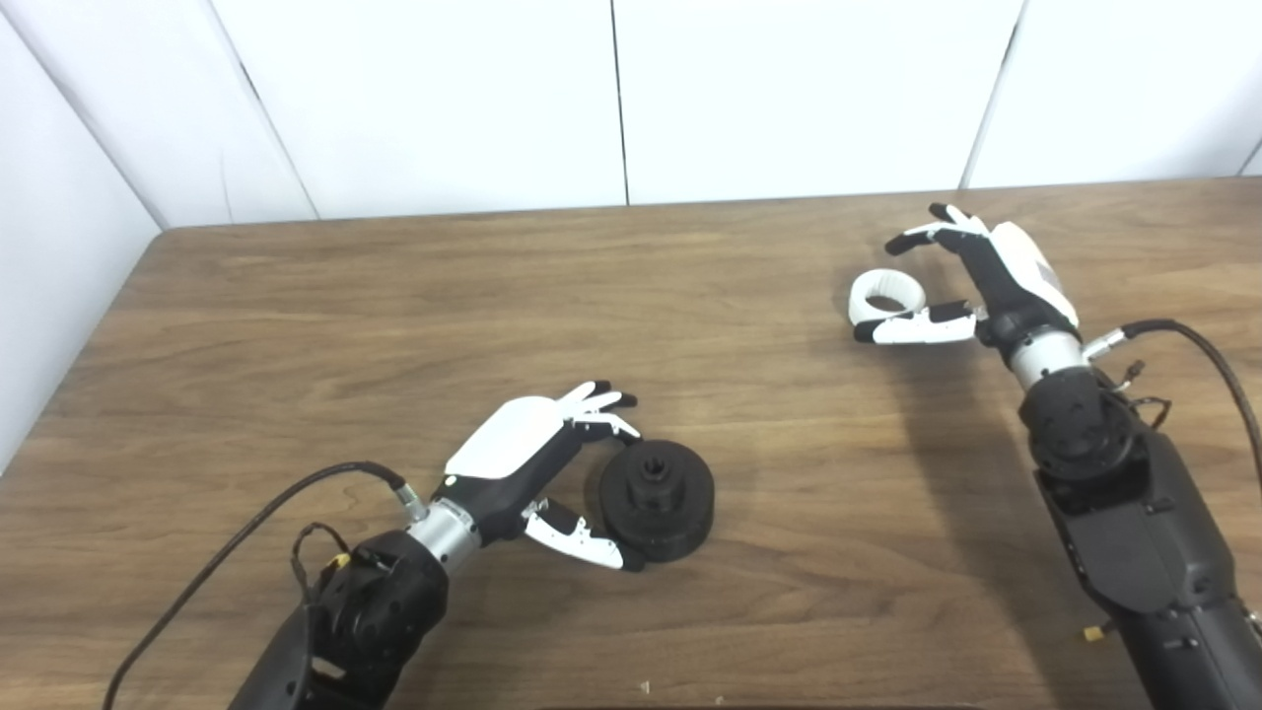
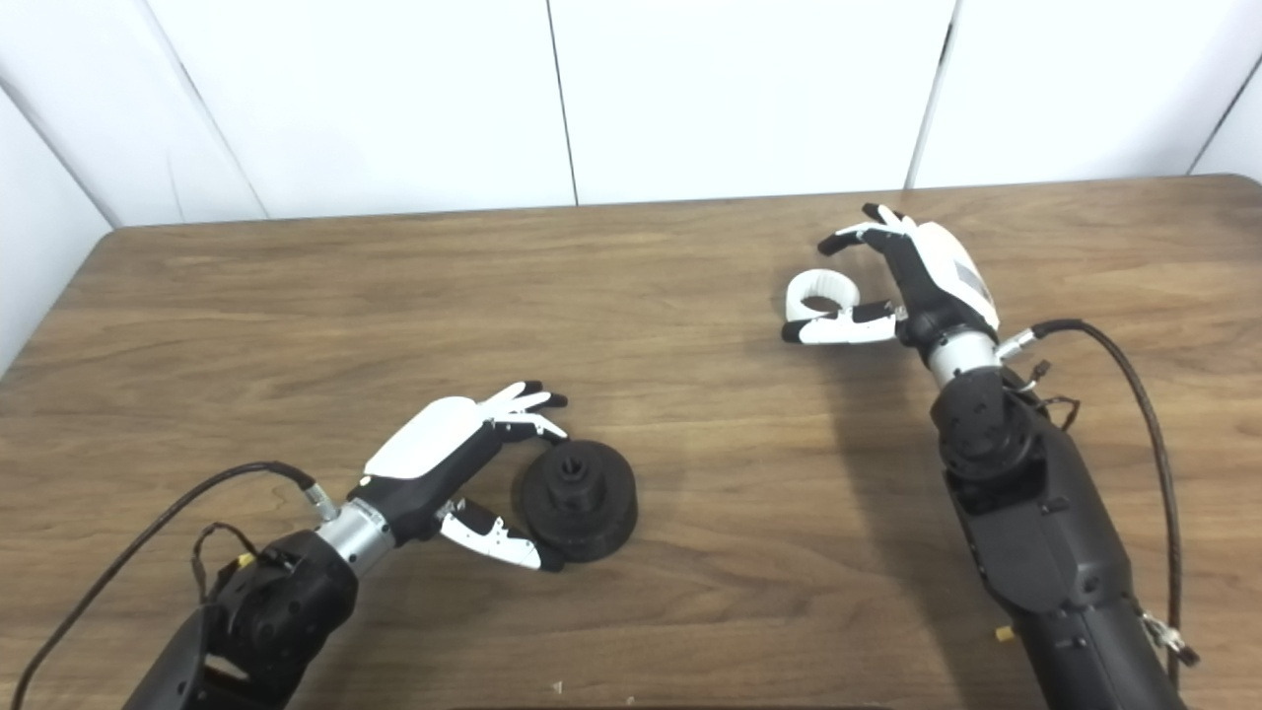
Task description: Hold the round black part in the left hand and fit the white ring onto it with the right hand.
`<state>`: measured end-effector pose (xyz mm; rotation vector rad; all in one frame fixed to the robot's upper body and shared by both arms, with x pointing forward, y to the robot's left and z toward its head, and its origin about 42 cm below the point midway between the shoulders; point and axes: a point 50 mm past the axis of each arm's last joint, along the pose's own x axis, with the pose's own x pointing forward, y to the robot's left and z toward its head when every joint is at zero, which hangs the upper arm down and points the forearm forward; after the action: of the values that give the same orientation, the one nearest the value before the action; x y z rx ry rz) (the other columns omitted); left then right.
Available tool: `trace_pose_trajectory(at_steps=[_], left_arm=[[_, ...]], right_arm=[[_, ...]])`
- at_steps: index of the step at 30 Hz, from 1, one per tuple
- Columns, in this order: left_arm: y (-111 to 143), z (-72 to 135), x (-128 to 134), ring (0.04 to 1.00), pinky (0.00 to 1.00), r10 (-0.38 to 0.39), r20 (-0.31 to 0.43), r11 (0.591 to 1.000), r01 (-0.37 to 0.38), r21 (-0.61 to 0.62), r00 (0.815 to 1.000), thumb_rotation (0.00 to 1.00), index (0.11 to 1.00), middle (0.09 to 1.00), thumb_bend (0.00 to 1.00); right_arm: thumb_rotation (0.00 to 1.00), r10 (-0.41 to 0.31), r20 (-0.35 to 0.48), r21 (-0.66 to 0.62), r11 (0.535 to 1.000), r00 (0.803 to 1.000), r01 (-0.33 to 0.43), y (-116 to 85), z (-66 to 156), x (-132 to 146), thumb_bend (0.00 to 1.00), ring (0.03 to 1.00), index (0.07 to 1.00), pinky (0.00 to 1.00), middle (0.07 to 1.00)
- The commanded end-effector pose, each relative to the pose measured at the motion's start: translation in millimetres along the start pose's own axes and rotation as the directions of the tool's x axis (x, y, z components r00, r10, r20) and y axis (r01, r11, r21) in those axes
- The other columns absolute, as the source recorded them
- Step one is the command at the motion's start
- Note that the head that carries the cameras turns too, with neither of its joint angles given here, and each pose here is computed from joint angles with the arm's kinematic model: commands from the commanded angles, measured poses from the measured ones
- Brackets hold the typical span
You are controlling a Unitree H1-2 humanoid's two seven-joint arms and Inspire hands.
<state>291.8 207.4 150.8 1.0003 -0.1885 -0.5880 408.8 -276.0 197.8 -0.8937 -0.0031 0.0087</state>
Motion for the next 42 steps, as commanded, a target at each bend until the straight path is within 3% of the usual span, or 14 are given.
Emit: trace_pose_trajectory(at_steps=[1,11,42], left_arm=[[1,-3,3,0.993,0.92,-0.005,-0.002,1.0,0.005,0.009,1.0,0.35,0.648,0.935,0.78],[1,-4,4,0.996,0.93,-0.005,-0.003,1.0,0.005,0.009,1.0,0.36,0.647,0.938,0.78],[1,-5,2,0.995,0.94,0.004,-0.006,1.0,-0.004,-0.004,1.0,0.36,0.641,0.936,0.78]], right_arm=[[0.32,-0.052,0.059,-0.043,0.998,0.997,0.054,-26,18,14,1.0,1.0,0.715,1.0,0.972],[0.35,-0.012,0.034,-0.099,0.995,0.999,0.015,-27,14,16,1.0,1.0,0.73,1.0,0.984],[0.38,-0.02,0.01,-0.061,0.998,1.0,0.02,-24,6,28,0.98,1.0,0.756,1.0,0.979]])
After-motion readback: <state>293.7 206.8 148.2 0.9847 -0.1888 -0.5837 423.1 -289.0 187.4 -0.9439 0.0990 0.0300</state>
